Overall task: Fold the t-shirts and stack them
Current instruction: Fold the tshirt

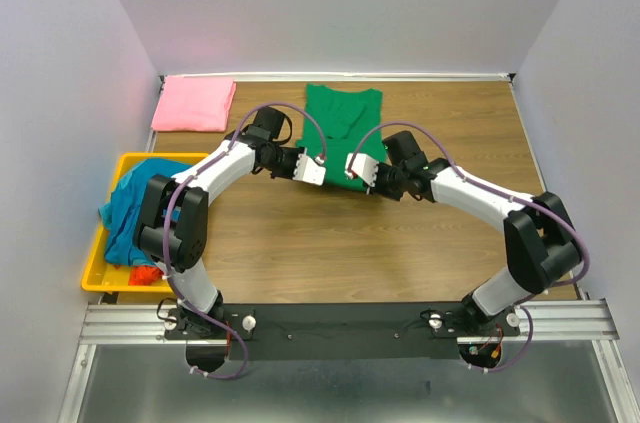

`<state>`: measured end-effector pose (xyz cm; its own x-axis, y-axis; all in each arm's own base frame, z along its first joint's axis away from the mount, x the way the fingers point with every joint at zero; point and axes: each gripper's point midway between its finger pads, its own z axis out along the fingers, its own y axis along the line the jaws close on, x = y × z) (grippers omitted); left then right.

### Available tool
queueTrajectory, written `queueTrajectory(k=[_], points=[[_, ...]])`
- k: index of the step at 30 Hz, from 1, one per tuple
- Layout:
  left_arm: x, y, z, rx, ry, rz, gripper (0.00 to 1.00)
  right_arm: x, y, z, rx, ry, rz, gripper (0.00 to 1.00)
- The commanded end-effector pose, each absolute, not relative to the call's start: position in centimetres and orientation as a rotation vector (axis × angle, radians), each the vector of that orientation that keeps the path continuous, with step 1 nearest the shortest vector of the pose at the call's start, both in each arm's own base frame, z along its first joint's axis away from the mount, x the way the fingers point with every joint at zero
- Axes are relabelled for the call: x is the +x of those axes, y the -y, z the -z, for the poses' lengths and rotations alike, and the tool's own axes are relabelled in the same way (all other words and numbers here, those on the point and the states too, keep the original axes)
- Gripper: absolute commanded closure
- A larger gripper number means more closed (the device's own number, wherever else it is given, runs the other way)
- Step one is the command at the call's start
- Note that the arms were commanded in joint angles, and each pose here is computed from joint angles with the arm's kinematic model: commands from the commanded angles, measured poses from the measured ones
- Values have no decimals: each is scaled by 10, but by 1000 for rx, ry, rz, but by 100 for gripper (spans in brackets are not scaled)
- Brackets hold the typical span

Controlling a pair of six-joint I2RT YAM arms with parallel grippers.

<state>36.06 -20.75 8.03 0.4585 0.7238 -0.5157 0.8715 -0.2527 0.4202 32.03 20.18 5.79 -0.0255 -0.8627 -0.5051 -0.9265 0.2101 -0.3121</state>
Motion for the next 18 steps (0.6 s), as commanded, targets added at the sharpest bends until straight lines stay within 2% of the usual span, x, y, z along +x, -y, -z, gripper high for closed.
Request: queueTrajectory(k=[1, 7, 10, 13, 15, 18], points=[[353, 208, -117, 1998, -1332, 345, 100, 318, -199, -100, -1584, -1903, -166, 99], [331, 205, -142, 1995, -1322, 374, 100, 293, -199, -125, -1588, -1927, -269, 99], [304, 200, -146, 2051, -1299, 418, 100, 273, -195, -129, -1652, -1920, -293, 99], [247, 195, -153, 2150, -1274, 530, 100, 231, -184, -136, -1746, -1923, -333, 99], [224, 197, -163, 2139, -1277, 604, 100, 207, -188, -157, -1790, -1857, -367, 99], [205, 199, -192, 2077, -1237, 580, 100, 189, -191, -191, -1763, -1828, -423, 99]])
